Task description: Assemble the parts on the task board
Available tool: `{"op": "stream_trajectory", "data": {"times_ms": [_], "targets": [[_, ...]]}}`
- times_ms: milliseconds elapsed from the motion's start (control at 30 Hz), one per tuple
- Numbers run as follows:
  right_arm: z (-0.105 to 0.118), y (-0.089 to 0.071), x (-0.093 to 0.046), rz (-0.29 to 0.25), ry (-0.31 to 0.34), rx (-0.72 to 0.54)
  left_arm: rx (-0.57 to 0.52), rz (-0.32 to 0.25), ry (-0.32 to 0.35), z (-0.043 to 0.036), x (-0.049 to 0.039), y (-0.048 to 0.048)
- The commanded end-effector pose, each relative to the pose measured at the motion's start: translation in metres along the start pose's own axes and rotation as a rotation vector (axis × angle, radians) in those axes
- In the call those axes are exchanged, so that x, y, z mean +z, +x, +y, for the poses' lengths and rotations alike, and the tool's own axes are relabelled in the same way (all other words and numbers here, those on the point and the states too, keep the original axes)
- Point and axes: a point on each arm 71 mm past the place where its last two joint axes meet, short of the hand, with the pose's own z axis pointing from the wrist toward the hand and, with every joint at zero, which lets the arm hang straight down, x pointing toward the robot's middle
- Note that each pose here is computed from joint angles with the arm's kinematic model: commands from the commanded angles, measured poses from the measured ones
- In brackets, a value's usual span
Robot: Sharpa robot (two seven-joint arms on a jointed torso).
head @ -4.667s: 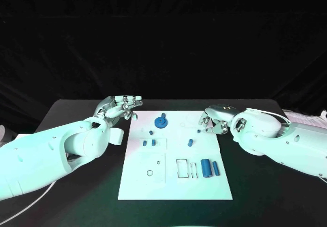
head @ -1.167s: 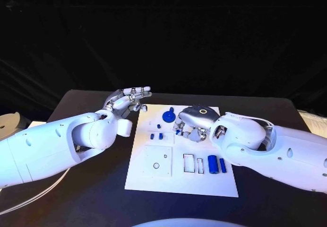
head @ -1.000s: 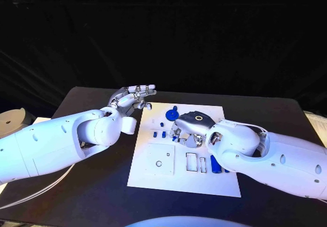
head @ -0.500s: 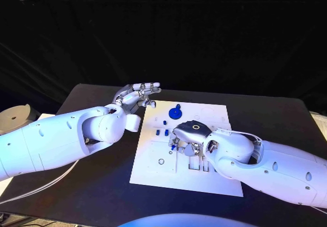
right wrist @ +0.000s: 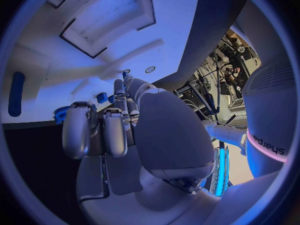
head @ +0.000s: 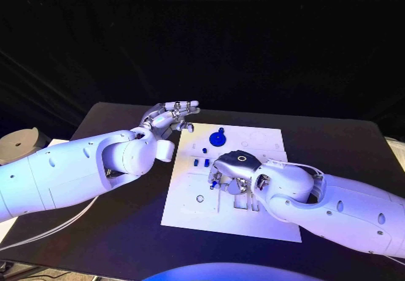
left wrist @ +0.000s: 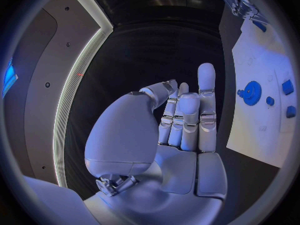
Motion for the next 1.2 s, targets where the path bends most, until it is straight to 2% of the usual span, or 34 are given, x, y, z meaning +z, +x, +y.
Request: {"op": "stream_trajectory", "data": {"times_ms": [33,667,967,1200], "targets": [[0.001,0.0031,0.001,0.021,-0.011,-0.007,-0.009,0.014,0.002,-0.0003,0.0003,0.002],[0.0034,0.0083,0.0047,0.054,-0.014,-0.012,-0.01,0.014,-0.001,-0.0001,0.0003,0.0015],[0.0001,0.0107,0.0047,0.07,0.015,-0.021,-0.01,0.014,-0.003,-0.0001,0.0001,0.0012],[-0.0033,0.0091,0.0055,0.026,0.038,-0.021,-0.01,0.015,-0.005,0.0,0.0001,0.0012]]}}
